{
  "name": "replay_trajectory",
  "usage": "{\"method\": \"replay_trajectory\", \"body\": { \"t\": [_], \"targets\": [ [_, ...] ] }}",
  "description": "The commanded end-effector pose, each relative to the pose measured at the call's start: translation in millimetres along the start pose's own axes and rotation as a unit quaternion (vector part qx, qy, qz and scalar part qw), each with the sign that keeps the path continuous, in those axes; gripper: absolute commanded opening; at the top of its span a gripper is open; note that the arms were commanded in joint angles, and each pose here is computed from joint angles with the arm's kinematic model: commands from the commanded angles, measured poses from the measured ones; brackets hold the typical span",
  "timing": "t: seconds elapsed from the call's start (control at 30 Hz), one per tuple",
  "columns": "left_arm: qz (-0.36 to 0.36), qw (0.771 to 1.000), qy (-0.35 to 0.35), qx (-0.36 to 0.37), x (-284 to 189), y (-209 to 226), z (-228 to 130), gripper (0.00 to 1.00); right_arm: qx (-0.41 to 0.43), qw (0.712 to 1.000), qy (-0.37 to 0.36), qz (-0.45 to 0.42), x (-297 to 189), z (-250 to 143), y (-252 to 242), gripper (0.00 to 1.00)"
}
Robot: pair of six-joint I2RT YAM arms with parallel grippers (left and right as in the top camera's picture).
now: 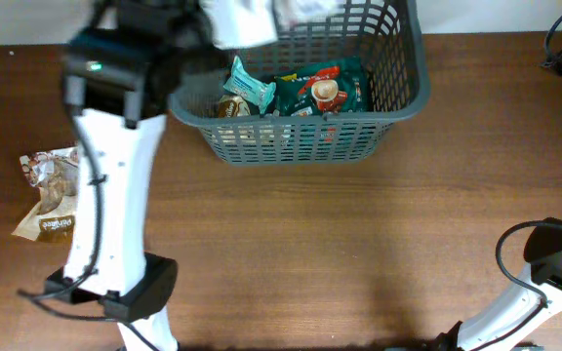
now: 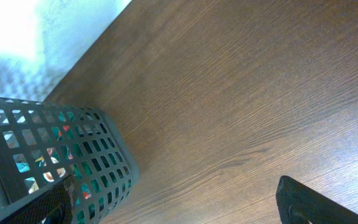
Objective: Pack container
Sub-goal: 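Lift the tissue stack with the left gripper and carry it into the basket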
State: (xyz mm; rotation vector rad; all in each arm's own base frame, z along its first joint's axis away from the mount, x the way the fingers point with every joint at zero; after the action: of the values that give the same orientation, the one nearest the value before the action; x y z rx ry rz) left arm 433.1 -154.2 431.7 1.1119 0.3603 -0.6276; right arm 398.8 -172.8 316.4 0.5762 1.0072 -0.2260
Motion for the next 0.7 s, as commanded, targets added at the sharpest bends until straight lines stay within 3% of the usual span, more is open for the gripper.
{"method": "replay_trajectory", "body": {
  "t": [0.0,0.33,0.67],
  "targets": [
    [-0.022,0.998,-0.024,0.057,36.5,-12.4,17.2,0.02,0.003,1.000,0.001,0.003,-0.3,-0.7,1.7,0.99],
    [-0.060,0.998,-0.003,0.022,168.2,-45.4,4.3,0.02,0.003,1.000,0.001,0.003,-0.3,-0.7,1.8,0.99],
    [-0.101,0.994,0.033,-0.010,230.5,-84.3,-18.3,0.02,0.003,1.000,0.001,0.003,-0.3,-0.7,1.7,0.99]
  ]
}}
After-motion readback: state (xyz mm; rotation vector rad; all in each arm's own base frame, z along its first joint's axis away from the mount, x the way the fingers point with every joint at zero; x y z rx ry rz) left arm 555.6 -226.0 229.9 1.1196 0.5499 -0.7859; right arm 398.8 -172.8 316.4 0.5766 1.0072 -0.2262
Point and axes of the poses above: each gripper's point midway between its finger pads, its own x axis out along the fingers, its own y axis along the line the jaws close on, z = x × y, the point moved 2 cm from there along -x, back along the fingers, and after that the axes turned 7 degrees about -x, right-handed, at the moved point
